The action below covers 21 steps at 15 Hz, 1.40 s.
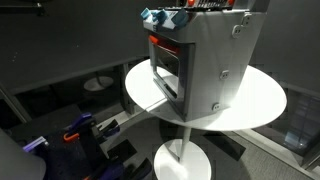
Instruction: Push the top right button on the toy stove
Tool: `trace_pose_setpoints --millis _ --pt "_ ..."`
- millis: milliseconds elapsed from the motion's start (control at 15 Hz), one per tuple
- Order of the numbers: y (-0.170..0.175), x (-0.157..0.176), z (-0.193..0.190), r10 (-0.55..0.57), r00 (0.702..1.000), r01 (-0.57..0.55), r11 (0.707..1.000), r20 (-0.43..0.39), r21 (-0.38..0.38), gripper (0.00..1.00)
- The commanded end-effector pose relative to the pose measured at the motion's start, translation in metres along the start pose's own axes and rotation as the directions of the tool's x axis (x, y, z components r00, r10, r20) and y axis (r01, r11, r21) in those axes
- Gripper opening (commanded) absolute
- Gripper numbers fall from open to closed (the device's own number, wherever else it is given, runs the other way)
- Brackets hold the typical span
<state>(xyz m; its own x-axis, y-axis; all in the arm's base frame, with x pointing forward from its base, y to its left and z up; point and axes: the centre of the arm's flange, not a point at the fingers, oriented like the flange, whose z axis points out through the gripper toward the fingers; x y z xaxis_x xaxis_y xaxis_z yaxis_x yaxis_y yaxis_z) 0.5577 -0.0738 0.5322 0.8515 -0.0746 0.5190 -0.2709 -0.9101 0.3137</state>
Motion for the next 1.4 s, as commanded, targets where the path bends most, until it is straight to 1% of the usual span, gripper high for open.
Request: trace_pose_setpoints --millis 0,467,733,1133,1333 --pt "-0.006 0.029 0.014 0.019 1.0 -0.019 1.0 -0.016 -0.018 1.0" --pt "-0.018 0.044 0.037 0.012 1.0 -0.012 1.0 0.0 -0.008 1.0" --pt "-0.019 0.049 0.044 0.014 1.0 -0.014 1.0 0.008 -0.005 1.0" --pt "-0.014 0.039 0.028 0.024 0.999 -0.024 1.0 0.034 -0.013 1.0" --pt "-0.012 0.03 0.014 0.033 0.997 -0.032 0.999 0.064 -0.016 1.0"
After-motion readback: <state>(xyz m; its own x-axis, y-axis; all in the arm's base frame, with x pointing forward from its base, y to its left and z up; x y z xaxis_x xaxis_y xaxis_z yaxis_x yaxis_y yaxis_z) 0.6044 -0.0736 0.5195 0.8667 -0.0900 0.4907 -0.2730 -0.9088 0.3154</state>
